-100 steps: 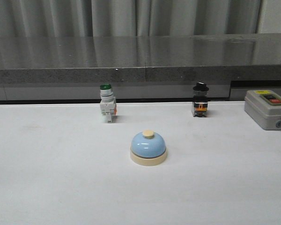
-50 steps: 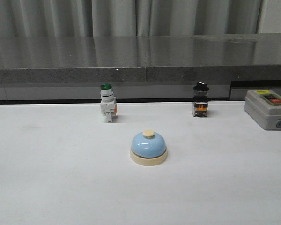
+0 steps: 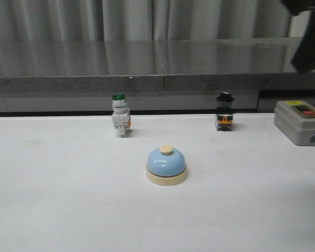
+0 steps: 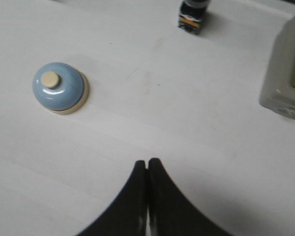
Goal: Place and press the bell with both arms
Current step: 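Move the closed right gripper over the bell and press its button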
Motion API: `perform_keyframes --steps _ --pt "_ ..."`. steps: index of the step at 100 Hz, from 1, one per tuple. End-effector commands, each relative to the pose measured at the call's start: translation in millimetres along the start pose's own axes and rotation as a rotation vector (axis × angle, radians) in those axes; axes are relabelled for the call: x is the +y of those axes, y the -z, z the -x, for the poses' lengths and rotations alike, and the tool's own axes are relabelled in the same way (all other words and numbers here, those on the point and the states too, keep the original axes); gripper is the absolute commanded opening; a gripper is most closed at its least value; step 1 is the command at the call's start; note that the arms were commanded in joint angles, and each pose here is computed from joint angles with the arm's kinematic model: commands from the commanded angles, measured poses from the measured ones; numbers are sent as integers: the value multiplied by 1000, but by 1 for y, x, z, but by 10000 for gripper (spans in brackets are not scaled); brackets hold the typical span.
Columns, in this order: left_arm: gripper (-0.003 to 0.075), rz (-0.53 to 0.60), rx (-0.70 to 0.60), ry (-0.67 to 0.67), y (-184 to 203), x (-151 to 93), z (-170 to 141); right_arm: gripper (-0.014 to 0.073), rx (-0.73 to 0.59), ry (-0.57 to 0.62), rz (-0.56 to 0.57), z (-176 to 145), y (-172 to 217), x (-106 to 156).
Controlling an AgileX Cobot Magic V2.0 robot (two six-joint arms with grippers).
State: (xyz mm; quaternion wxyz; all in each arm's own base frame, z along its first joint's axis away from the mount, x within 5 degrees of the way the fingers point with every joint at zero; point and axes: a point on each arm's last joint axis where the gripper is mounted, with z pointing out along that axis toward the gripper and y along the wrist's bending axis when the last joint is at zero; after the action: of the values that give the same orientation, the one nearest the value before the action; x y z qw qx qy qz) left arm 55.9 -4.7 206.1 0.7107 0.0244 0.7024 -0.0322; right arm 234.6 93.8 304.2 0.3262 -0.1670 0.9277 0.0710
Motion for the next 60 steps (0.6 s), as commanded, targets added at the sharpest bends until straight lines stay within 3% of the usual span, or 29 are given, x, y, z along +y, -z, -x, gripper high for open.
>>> perform_keyframes --steps 1,35,60 --pt "-20 5 -78 16 1 1 -5 -59 -51 46 37 27 -5 15" --pt "-20 5 -78 16 1 1 -5 -59 50 130 137 76 -58 68" --pt "-20 5 -78 16 1 1 -5 -59 188 168 152 96 -95 90"
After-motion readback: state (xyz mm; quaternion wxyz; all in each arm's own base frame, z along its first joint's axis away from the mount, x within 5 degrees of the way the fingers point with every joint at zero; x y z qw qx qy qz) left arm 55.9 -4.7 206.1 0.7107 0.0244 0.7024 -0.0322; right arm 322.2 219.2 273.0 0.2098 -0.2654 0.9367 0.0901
